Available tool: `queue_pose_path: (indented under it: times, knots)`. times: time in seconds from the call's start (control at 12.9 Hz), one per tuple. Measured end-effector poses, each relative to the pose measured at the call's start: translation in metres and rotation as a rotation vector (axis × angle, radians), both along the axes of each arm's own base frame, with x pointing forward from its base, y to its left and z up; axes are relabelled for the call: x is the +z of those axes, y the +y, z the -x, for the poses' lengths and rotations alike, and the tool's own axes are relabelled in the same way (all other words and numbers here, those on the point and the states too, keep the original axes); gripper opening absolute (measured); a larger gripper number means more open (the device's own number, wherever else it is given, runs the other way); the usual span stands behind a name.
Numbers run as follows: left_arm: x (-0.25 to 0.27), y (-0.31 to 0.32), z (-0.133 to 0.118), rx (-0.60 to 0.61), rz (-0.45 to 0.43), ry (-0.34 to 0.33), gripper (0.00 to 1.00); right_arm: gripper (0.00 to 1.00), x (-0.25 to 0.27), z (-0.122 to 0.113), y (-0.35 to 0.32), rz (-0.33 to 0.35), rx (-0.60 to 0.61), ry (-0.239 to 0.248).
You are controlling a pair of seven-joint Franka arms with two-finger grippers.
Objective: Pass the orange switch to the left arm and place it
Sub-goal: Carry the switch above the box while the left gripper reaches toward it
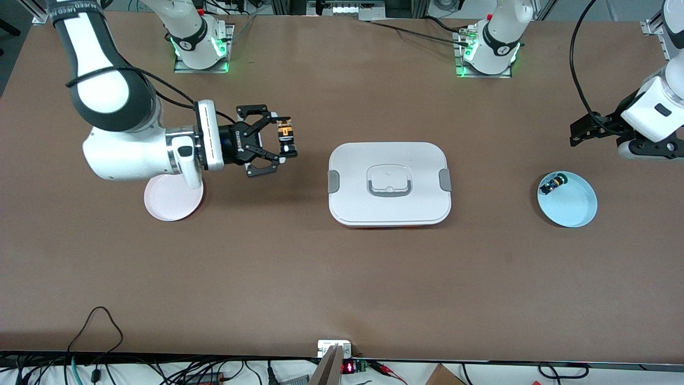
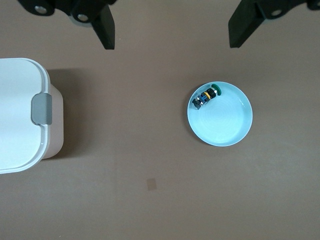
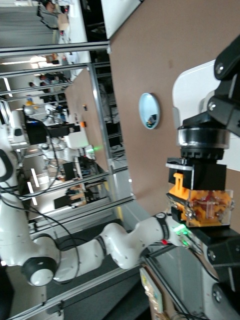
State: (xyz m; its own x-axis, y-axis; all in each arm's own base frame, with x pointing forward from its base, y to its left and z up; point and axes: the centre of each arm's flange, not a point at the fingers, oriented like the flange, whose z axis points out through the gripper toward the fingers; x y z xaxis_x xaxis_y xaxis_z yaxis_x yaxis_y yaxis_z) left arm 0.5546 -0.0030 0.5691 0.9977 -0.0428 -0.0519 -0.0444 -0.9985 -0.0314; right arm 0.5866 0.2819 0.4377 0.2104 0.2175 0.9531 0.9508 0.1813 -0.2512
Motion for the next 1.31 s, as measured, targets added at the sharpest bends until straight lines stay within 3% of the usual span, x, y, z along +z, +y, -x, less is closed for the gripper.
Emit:
queue_pose_path:
  times: [0.23,0.39,0.62,0.77,0.93,1.31]
  knots:
    - [-0.003,-0.004,0.003,0.005,0.036,0.033,1.0,0.74,0.006,0.002,0.032,-0.064,-0.099,0.025]
    - [-0.013,-0.015,0.005,0.017,0.141,0.092,1.0,0.74,0.005,0.007,0.052,-0.064,-0.153,0.028]
    - [-0.026,-0.033,0.005,0.074,0.478,0.197,1.0,0.74,0.003,0.017,0.08,-0.05,-0.204,0.034]
    - [-0.03,-0.028,0.005,0.127,0.731,0.289,1.0,0.74,0.003,0.027,0.098,-0.065,-0.213,0.053]
    - [-0.043,-0.031,-0.001,0.132,0.929,0.366,1.0,0.74,0.002,0.035,0.111,-0.086,-0.209,0.077]
    - [-0.138,-0.134,-0.029,0.019,1.432,0.381,1.0,0.74,-0.002,0.049,0.131,-0.095,-0.205,0.103]
